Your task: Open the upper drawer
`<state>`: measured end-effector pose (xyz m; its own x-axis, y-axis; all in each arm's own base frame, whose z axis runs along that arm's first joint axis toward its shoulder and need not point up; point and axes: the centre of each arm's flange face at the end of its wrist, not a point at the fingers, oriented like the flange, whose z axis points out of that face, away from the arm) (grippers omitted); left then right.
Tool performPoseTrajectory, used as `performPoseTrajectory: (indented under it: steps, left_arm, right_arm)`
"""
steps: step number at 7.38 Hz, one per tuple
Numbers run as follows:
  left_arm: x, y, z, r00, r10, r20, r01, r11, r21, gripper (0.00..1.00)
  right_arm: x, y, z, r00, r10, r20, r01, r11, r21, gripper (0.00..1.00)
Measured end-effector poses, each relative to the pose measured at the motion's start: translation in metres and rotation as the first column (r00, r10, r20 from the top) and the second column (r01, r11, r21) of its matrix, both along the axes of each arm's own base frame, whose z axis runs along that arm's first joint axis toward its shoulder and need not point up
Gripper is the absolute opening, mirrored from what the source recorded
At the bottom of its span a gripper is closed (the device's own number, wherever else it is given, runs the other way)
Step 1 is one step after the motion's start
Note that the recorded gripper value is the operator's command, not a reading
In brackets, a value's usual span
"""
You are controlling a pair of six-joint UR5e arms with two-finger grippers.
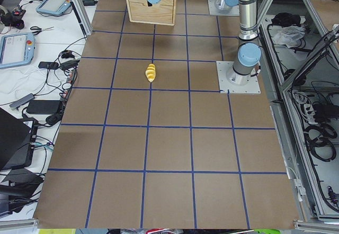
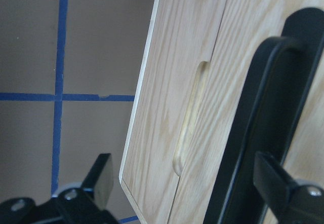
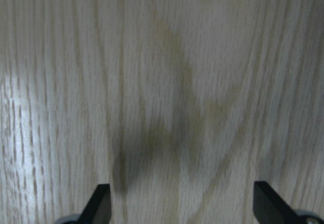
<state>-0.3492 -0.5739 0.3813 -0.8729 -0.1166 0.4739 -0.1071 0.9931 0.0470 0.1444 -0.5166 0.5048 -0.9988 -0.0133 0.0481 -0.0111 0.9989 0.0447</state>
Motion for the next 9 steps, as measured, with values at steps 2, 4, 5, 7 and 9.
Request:
performPoseTrajectory:
  steps: [2,4,5,7,9]
  left_arm:
    - [-0.001,0.0,-0.001,0.998,-0.06,0.001,0.06,0.998,-0.033,1.0]
    - [-0.001,0.0,-0.003,0.997,-0.073,0.002,0.073,0.997,-0.038,1.0]
    - [-0.001,0.0,-0.005,0.997,-0.075,0.004,0.075,0.997,-0.035,1.0]
    - [-0.001,0.0,-0.009,0.997,-0.075,0.003,0.076,0.996,-0.043,1.0]
    - [-0.002,-0.001,-0.016,0.998,-0.07,-0.001,0.07,0.996,-0.052,1.0]
  right_arm:
    - [0.0,0.0,0.0,1.0,0.001,0.0,-0.001,1.0,0.0,1.0]
    - [0.0,0.0,0.0,1.0,0.0,0.0,0.0,1.0,0.0,1.0]
    - [0.0,0.0,0.0,1.0,0.0,0.0,0.0,1.0,0.0,1.0]
    - [0.0,0.0,0.0,1.0,0.001,0.0,-0.001,1.0,0.0,1.0]
    - [0.0,0.0,0.0,1.0,0.001,0.0,-0.001,1.0,0.0,1.0]
